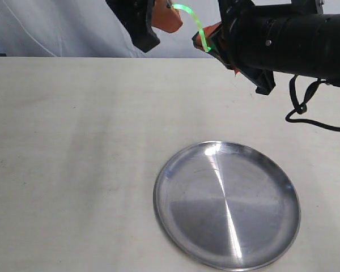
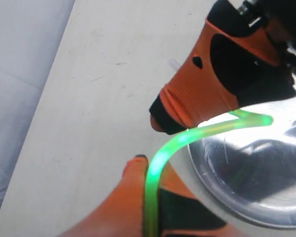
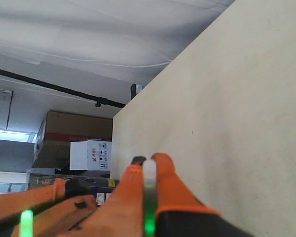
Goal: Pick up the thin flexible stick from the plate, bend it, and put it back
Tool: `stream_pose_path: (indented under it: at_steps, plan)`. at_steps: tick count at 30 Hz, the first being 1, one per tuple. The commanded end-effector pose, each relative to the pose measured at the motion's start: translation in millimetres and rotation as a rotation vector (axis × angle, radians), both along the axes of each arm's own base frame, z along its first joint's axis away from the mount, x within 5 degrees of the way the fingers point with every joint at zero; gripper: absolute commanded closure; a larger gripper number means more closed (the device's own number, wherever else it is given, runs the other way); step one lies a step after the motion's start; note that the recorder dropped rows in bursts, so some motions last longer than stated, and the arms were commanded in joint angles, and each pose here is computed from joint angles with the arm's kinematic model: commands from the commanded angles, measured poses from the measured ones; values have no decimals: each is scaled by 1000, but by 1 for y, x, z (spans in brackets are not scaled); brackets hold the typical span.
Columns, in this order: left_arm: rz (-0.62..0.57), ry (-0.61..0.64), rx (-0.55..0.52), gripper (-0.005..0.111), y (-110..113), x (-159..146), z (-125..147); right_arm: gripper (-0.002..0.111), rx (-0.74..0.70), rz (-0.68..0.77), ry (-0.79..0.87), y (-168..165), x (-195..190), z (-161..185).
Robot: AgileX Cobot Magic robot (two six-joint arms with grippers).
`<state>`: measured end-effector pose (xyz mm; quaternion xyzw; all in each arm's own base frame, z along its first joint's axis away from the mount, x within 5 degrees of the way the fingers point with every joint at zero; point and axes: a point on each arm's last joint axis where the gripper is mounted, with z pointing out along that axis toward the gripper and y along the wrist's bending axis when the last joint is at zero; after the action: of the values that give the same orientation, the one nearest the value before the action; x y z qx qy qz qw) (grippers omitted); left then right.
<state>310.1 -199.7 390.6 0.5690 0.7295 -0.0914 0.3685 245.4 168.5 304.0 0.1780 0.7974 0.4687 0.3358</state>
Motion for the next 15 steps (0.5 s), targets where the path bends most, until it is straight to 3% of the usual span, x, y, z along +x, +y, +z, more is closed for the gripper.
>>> stream_pose_path:
  at_steps: [1, 15]
  plan:
    - [18, 13, -10, 107, -1, 5, -7, 109, 31, 71, -29, 6, -7, 10]
    - [23, 85, 26, 107, -12, 26, -42, 109, 29, 99, -120, 0, -18, 29]
